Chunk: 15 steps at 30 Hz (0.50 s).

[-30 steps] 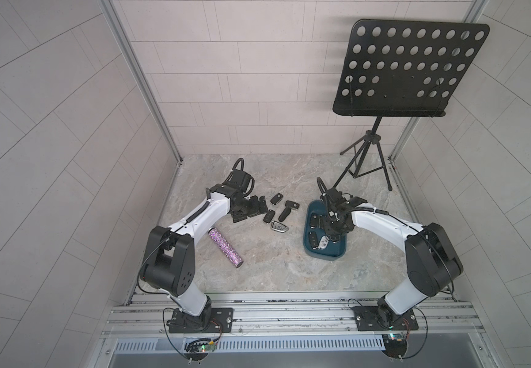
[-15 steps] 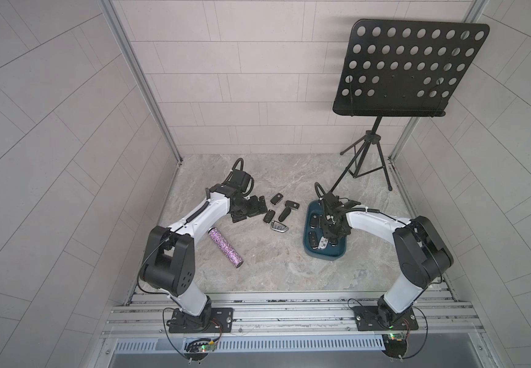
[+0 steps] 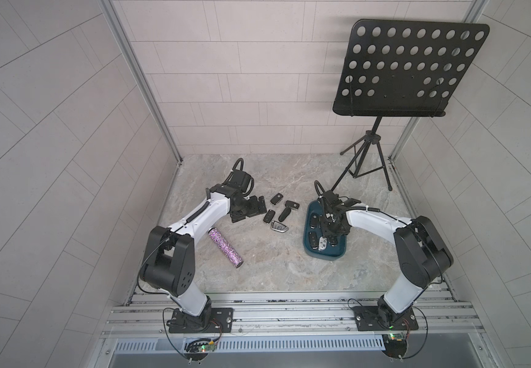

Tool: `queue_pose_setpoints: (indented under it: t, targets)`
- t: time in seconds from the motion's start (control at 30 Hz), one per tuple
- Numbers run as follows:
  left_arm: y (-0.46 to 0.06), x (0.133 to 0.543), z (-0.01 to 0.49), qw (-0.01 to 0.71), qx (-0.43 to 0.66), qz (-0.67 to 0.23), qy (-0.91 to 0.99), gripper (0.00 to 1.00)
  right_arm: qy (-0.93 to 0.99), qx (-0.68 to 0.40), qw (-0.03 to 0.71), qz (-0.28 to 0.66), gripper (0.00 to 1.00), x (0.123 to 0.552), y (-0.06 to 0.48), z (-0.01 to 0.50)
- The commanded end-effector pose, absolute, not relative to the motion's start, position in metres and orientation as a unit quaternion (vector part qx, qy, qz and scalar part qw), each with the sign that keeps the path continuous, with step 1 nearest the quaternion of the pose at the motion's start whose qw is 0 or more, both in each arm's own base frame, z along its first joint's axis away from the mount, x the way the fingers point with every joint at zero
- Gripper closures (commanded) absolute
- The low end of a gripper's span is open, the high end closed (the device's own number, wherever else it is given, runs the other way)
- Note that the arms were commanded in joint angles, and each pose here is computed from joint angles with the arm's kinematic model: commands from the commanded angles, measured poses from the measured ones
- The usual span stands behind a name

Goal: Place the car key into the storage box
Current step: Place the car key in the storage box.

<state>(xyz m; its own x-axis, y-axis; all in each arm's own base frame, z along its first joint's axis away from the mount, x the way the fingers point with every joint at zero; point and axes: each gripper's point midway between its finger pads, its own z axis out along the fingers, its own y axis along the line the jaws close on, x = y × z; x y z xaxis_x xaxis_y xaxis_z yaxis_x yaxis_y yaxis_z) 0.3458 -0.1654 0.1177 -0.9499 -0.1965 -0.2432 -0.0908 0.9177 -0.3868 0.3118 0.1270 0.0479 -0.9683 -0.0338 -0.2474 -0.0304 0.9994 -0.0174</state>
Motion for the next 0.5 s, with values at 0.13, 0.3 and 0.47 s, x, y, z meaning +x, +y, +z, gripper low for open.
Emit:
queue_pose_setpoints:
  t: [0.13,0.3,0.47]
  targets:
    - [-0.179,0.354,0.126,0.169,-0.024,-0.147,0.974,0.0,0.983,-0.03,0.181,0.032,0.41,0.311,0.131,0.113]
    - [-0.198,0.354,0.122,0.174,0.045,-0.101,0.979,0.0,0.973,-0.029,0.211,0.085,0.29,0.302,0.137,0.141]
    - [-0.224,0.355,0.117,0.175,0.116,-0.059,0.976,0.01,0.963,-0.027,0.233,0.131,0.14,0.287,0.14,0.159]
